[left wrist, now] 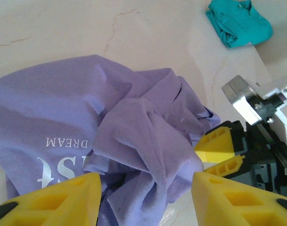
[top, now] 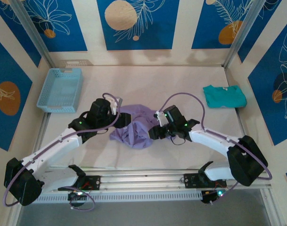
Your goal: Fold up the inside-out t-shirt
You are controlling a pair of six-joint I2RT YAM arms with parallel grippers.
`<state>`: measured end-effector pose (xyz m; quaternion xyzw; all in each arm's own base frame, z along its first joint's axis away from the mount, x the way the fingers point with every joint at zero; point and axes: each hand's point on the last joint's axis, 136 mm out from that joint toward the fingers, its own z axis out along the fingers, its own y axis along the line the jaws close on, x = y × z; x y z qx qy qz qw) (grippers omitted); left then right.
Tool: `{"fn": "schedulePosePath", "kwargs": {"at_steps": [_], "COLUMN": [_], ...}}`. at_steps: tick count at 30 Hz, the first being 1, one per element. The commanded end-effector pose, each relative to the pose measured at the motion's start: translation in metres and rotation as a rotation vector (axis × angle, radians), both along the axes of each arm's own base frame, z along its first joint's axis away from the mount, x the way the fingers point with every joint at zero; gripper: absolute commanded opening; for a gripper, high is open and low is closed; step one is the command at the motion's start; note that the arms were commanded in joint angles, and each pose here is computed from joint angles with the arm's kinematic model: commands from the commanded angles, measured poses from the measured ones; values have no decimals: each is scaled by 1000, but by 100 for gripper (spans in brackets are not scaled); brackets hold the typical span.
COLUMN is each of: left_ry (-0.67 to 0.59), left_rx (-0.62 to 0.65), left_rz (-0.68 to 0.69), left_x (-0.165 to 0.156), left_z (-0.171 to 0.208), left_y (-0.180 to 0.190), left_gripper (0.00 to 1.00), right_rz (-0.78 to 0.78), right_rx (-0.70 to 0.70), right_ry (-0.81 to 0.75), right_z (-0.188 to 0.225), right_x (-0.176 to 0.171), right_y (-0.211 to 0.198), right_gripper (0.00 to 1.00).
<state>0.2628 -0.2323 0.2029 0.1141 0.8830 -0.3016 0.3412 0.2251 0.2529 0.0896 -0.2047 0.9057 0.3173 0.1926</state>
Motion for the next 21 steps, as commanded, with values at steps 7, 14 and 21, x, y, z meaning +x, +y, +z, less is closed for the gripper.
{"fn": "schedulePosePath", "kwargs": {"at_steps": [7,14,21], "left_ry": [10,16,-26], "left_rx": [43,16,1], "left_rz": [0,-44,-68], "left_x": [-3,-18,-46], "left_z": [-11,-13,-14], "left_y": [5,3,4], "left_gripper": [53,60,65], "right_rz": [37,64,58], "right_rx": [89,287,424], "right_ry": [-58,-8,3], "right_z": [28,117,180], "right_x": [14,-4,2], "right_y": [22,36,49], "right_gripper": [13,0,0]}}
